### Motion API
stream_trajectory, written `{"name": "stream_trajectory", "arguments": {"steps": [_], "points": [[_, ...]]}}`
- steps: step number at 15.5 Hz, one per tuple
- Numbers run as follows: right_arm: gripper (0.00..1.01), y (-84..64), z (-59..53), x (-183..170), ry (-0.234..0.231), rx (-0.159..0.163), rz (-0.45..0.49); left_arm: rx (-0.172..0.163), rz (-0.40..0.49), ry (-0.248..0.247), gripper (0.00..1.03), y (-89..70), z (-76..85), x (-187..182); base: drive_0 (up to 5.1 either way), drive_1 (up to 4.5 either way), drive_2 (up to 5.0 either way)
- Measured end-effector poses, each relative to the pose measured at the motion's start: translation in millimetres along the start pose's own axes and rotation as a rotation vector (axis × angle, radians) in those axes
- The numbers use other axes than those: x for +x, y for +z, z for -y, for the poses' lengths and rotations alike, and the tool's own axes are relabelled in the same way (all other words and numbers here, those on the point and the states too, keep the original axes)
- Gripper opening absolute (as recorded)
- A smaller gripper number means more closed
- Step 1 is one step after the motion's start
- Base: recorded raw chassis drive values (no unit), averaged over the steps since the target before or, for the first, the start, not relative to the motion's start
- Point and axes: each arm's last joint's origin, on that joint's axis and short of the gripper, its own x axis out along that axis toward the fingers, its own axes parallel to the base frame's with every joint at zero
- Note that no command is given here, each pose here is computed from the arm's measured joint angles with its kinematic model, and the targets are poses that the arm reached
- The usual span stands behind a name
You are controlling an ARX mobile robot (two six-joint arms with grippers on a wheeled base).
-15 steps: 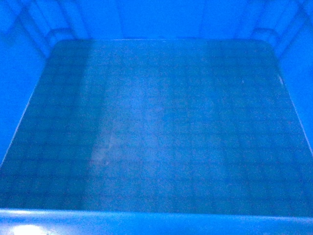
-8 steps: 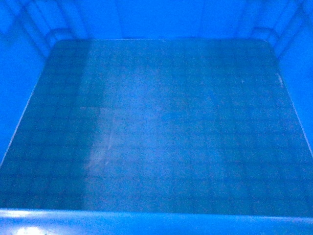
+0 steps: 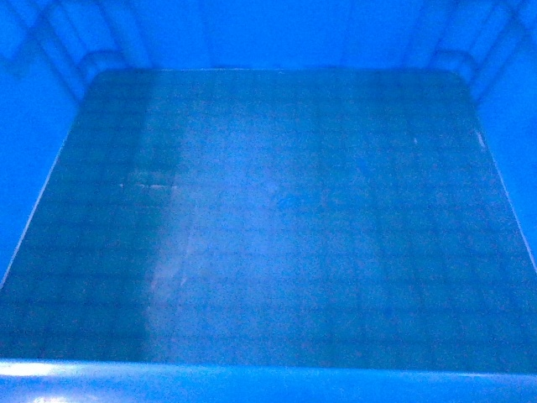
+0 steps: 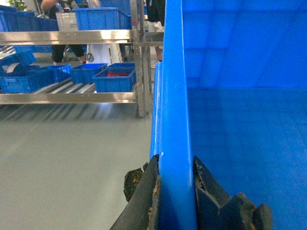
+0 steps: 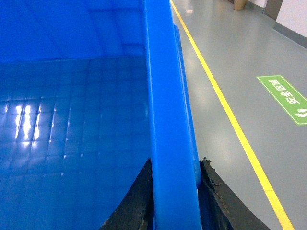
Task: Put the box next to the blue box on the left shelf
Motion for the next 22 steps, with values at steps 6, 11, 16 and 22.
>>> {"name": "stream_trajectory", "arguments": {"steps": [6,11,16,22], "points": [[0.20,0.1,0.1,-0.1,0.000,0.001,0.002,-0.001,0.001,-0.001,0.12,0.1,0.0,0.0,0.0,4.30,-4.3],[0.19,0.1,0.0,-0.1,0.000,0.001,0.002,-0.001,0.001,-0.001,0.12,0.1,0.1,0.0,0.0,4.33,-4.2],[0.19,-0.3,0.1,-0.1,-0.001,0.000,0.000,-0.001,0.000,-0.002,0.12,0.0,0.1,0.0,0.0,4.27,-4.3],[0.19,-0.4,0.1,-0.1,-0.001,0.000,0.000,-0.001,0.000,-0.002,0.12,0.0,0.1,0.0,0.0,4.28,-4.3]]}}
